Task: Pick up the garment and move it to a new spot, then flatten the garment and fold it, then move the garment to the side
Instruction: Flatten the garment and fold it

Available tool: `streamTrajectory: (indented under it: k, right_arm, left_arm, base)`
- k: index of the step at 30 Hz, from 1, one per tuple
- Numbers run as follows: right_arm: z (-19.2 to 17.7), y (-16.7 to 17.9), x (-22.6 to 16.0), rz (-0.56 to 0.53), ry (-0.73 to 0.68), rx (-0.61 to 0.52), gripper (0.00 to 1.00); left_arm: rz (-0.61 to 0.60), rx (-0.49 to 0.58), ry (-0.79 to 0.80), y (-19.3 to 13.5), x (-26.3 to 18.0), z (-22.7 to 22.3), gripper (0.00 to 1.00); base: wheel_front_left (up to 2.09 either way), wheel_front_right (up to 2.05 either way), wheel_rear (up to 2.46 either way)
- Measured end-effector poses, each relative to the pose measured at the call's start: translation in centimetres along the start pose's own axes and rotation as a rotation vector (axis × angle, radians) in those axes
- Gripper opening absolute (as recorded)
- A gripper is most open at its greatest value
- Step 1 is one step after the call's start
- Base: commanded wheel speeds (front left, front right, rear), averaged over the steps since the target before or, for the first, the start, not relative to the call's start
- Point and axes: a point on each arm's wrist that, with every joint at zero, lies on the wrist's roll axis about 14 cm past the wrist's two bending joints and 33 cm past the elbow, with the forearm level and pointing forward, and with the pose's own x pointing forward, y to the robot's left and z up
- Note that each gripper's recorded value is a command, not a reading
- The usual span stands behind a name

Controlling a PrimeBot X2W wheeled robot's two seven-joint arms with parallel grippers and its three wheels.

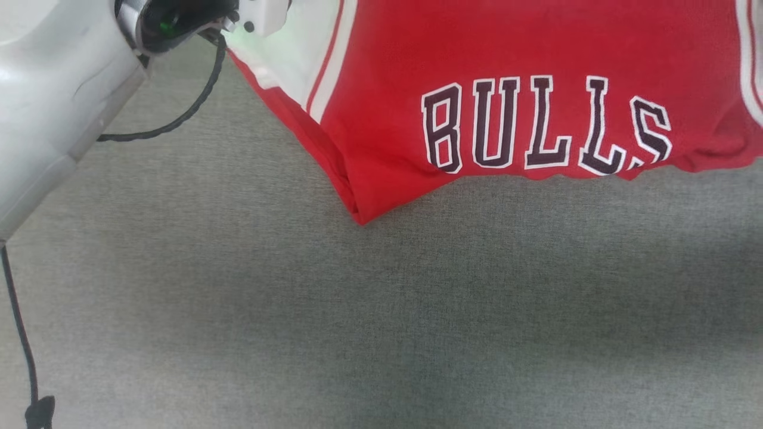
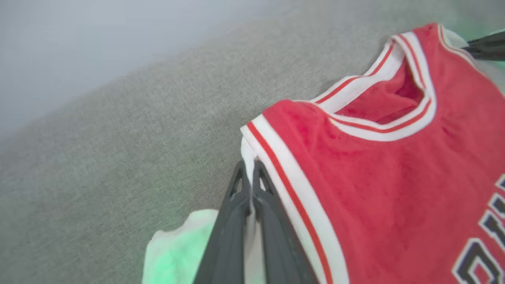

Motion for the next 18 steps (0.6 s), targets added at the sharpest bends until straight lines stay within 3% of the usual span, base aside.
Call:
streamTrajectory:
  k: [13,18]
  right_arm:
    - [11.7,-5.5,-12.6,-0.199,-0.472,0.078,0.00]
    - [12.9,-6.9,-13.6,-0.236,-0.544,0.129,0.00]
  left_arm:
    - [-0.060,-0.028,-0.421,-4.0,-10.2,9.8,0.00]
    - [-0.075,-0.088,-0.412,-3.6,-10.9,8.8,0.00]
  base:
    - [0.00,0.00,0.00]
    - [0.00,0.00,0.00]
